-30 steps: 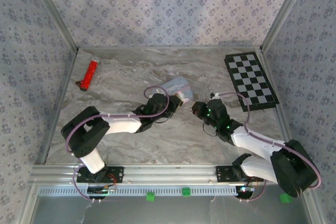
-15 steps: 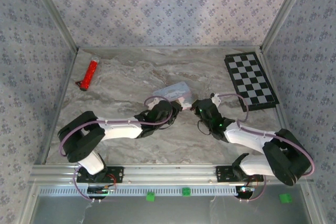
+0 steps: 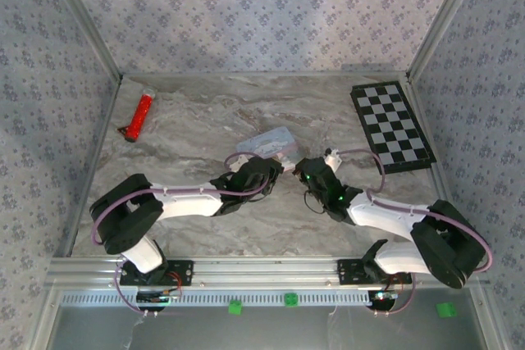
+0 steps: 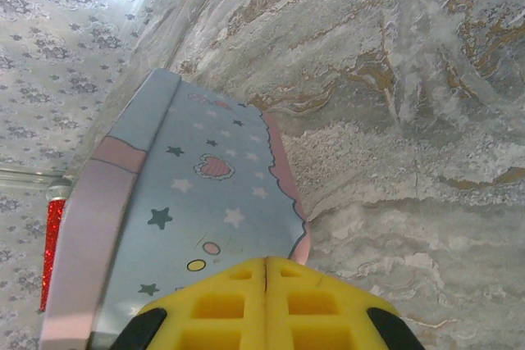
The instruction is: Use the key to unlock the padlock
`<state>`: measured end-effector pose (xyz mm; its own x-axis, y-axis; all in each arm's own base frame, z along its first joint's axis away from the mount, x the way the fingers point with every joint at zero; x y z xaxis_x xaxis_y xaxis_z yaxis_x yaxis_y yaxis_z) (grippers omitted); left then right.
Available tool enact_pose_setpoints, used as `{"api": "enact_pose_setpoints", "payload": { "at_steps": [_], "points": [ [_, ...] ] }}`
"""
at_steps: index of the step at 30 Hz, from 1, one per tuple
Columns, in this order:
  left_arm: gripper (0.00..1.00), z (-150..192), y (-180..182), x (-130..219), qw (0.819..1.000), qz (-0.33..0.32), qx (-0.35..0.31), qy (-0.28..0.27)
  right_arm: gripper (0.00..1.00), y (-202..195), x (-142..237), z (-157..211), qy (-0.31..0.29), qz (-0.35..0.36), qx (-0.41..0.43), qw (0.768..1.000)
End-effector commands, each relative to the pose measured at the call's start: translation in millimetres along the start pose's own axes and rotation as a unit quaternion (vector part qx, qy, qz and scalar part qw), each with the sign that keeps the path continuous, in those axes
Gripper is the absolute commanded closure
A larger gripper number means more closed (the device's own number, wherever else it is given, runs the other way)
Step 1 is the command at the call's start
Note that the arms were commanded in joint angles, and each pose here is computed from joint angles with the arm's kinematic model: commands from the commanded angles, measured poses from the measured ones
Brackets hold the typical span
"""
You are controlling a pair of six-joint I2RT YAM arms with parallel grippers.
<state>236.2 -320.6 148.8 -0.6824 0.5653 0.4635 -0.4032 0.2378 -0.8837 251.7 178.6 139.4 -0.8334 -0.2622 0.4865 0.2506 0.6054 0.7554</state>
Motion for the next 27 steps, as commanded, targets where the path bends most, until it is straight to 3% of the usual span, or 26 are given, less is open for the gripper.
{"api": "enact_pose_setpoints", "payload": {
  "at_steps": [1, 27],
  "points": [
    [1.0, 3.5, -26.7, -0.1, 0.999, 0.035, 0.025, -0.007, 1.0, 9.5, 1.4, -7.4, -0.022, 0.001, -0.016, 1.0],
    [1.0, 1.6, -24.9, -2.5, 0.999, 0.017, 0.025, -0.023, 1.0, 3.8, -0.3, 3.9, -0.015, 0.054, -0.022, 0.998]
  ]
}}
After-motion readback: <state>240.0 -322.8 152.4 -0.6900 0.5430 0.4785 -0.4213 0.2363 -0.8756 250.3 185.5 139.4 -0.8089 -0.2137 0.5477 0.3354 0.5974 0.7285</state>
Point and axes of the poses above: each hand's point on the last joint's axis, 136 mm out from that joint toward the fingers, its own x axis back along the fingers, its own y axis along the line the jaws close on, z = x × y, the point moved 6 cm from there along x, back along the fingers, and after that the axes turned 1 degree about -x, right-handed, at the moved point
